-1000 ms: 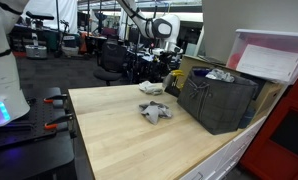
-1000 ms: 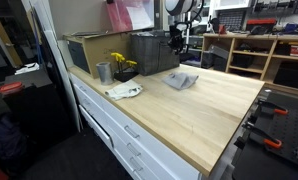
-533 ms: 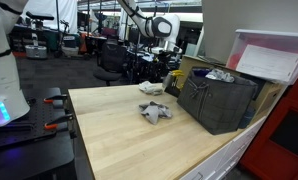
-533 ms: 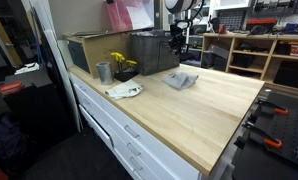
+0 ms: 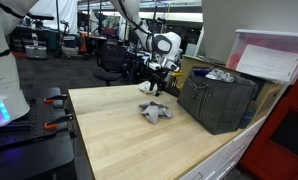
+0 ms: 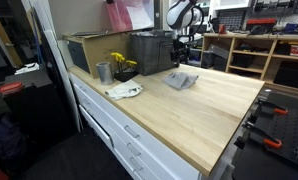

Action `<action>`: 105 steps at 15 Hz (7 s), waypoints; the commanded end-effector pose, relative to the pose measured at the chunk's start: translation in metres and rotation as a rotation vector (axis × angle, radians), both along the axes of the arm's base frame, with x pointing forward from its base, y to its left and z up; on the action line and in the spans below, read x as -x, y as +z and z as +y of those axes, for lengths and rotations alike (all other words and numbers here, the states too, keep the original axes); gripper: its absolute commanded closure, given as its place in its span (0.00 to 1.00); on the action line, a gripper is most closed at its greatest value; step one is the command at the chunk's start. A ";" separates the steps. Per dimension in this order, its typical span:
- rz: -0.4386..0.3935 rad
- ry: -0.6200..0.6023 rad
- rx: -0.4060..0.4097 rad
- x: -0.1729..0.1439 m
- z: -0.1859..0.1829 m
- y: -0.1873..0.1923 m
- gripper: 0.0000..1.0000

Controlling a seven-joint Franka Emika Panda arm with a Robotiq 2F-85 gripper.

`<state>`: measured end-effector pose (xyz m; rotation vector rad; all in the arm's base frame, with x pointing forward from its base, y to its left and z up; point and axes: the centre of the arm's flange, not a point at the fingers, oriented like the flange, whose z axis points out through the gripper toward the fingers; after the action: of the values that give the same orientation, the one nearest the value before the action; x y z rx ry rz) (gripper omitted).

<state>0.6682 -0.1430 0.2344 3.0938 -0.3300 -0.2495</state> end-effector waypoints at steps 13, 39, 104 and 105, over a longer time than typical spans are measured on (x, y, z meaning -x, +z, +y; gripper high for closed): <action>0.000 -0.058 -0.045 -0.013 -0.018 -0.038 1.00; -0.150 0.265 0.044 -0.066 0.102 0.085 0.06; 0.087 -0.683 -0.033 0.048 -0.087 -0.063 0.00; 0.095 -0.721 -0.040 0.049 -0.086 -0.072 0.00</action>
<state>0.6189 -0.2315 0.1795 2.8864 -1.2666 -0.3580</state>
